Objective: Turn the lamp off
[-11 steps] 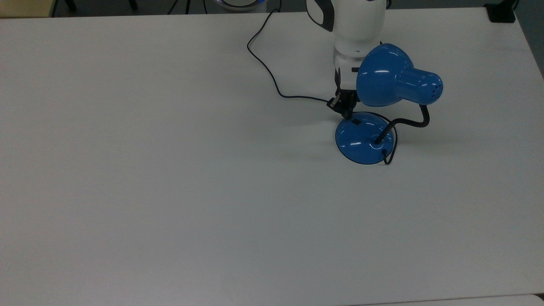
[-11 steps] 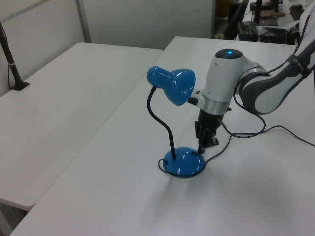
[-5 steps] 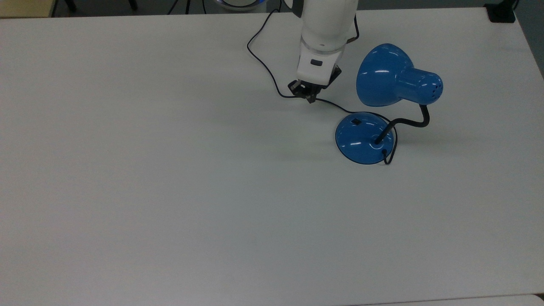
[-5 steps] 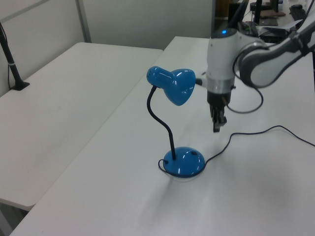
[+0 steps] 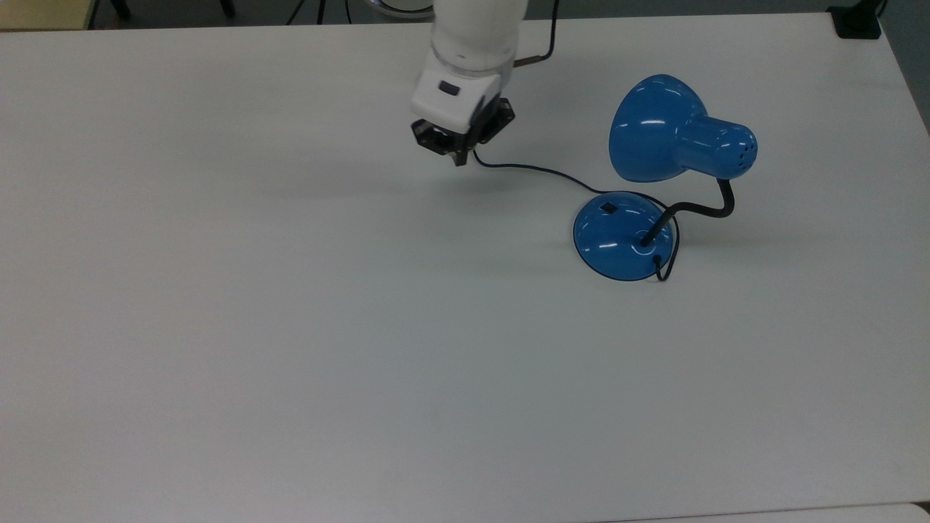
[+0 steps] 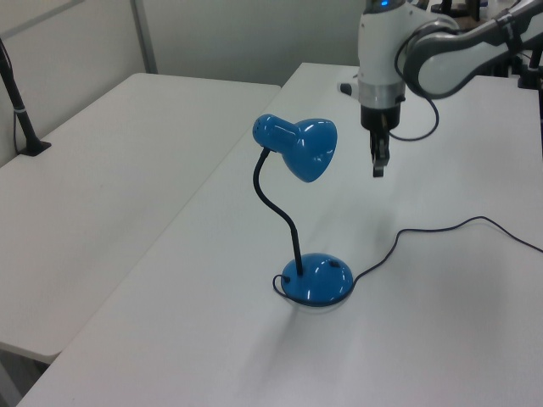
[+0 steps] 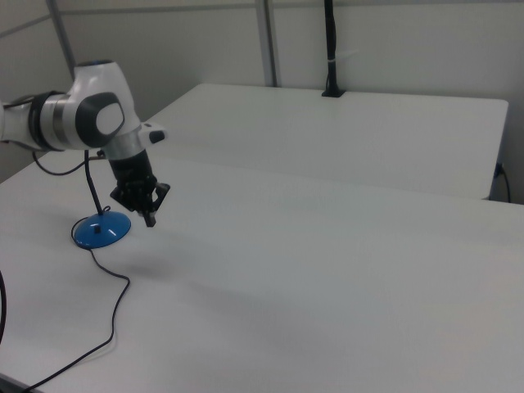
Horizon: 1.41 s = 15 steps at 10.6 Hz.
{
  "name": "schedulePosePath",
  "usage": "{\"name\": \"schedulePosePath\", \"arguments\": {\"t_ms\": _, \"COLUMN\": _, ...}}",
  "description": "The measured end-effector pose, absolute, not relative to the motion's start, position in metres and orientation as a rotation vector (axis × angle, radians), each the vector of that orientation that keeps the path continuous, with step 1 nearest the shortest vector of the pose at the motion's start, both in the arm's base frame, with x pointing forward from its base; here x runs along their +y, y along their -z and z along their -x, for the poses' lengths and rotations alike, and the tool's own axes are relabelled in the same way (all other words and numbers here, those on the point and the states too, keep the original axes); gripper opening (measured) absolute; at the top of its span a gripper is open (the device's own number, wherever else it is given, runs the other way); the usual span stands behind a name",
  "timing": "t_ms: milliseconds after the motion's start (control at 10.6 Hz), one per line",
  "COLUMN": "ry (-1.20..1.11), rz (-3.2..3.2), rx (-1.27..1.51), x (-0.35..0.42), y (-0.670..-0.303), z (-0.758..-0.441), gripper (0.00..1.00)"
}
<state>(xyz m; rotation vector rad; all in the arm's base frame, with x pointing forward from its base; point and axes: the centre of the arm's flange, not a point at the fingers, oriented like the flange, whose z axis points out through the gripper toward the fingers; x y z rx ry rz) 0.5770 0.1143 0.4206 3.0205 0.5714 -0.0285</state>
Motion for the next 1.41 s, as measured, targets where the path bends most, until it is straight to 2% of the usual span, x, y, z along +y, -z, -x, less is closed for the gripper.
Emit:
{"name": "schedulePosePath", "arguments": {"t_ms": 376, "ry": 0.055, "rz": -3.044, "rx": 0.268, "x": 0.066, "y": -0.491, "z": -0.586, "gripper": 0.06}}
{"name": "schedulePosePath", "arguments": {"t_ms": 658, "ry": 0.032, "rz": -3.022, "rx": 0.058, "x": 0.049, "y": -0.54, "z": -0.588, "gripper": 0.21}}
{"name": "schedulePosePath", "arguments": {"t_ms": 940, "ry": 0.026, "rz": -3.018, "rx": -0.036, "x": 0.028, "y": -0.592, "z": -0.577, "gripper": 0.63}}
{"name": "schedulePosePath", "arguments": {"t_ms": 1128, "ry": 0.017, "rz": -3.021, "rx": -0.055, "x": 0.021, "y": -0.609, "z": -0.567, "gripper": 0.96}}
{"name": "schedulePosePath", "arguments": {"t_ms": 1222, "ry": 0.008, "rz": -3.022, "rx": -0.067, "x": 0.017, "y": -0.613, "z": -0.566, "gripper": 0.99}}
{"name": "schedulePosePath", "arguments": {"t_ms": 1410, "ry": -0.003, "rz": -3.022, "rx": -0.098, "x": 0.002, "y": -0.618, "z": -0.563, "gripper": 1.0}}
